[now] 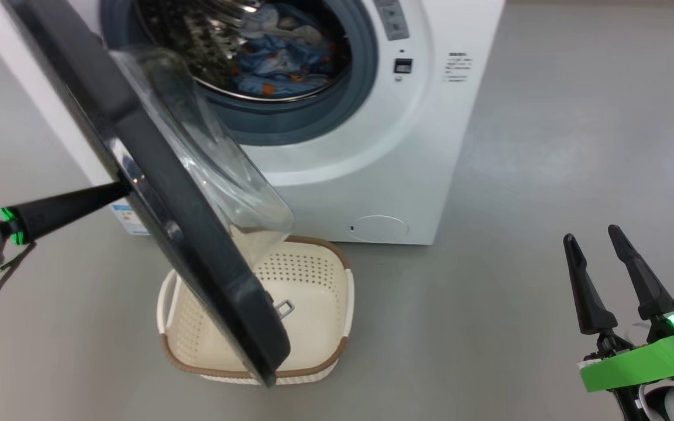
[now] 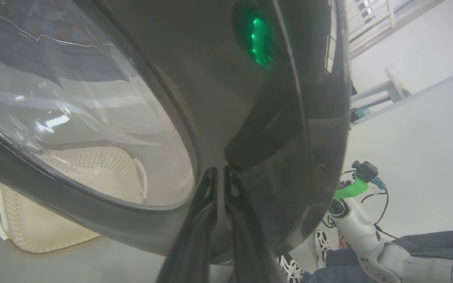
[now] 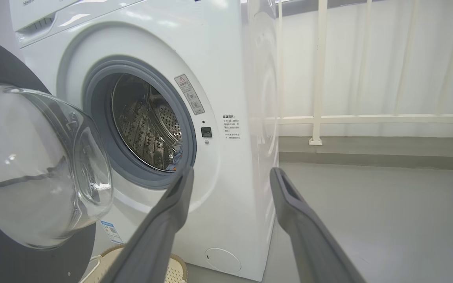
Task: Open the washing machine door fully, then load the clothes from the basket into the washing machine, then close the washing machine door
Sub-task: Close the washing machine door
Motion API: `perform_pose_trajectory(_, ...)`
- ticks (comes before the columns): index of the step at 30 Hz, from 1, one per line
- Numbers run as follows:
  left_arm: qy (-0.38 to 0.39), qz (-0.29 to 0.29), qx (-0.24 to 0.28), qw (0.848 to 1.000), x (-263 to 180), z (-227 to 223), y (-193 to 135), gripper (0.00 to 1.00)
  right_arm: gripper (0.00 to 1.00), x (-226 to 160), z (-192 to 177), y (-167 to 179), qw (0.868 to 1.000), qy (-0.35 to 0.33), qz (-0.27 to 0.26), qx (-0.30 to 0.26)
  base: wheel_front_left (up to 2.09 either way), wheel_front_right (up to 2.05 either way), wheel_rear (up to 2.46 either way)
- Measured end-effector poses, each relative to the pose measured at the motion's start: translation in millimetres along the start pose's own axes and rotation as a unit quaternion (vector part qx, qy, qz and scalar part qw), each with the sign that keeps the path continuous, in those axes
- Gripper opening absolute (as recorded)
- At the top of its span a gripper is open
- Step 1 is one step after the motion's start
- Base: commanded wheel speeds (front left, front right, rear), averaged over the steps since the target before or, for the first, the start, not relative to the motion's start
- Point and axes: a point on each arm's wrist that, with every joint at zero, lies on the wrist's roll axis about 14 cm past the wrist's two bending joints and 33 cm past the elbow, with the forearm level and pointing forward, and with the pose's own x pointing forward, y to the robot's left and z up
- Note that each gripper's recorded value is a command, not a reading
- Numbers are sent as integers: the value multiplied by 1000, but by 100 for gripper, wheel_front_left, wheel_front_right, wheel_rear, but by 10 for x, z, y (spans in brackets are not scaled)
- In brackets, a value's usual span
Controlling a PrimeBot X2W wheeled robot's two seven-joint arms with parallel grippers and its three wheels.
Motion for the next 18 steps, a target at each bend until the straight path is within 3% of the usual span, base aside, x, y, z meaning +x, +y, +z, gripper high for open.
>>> perform_pose_trajectory(18,19,-39,12,999,680,119,-90,0,100,-386,98,-441,996,-6,-85,-10,0,0,0)
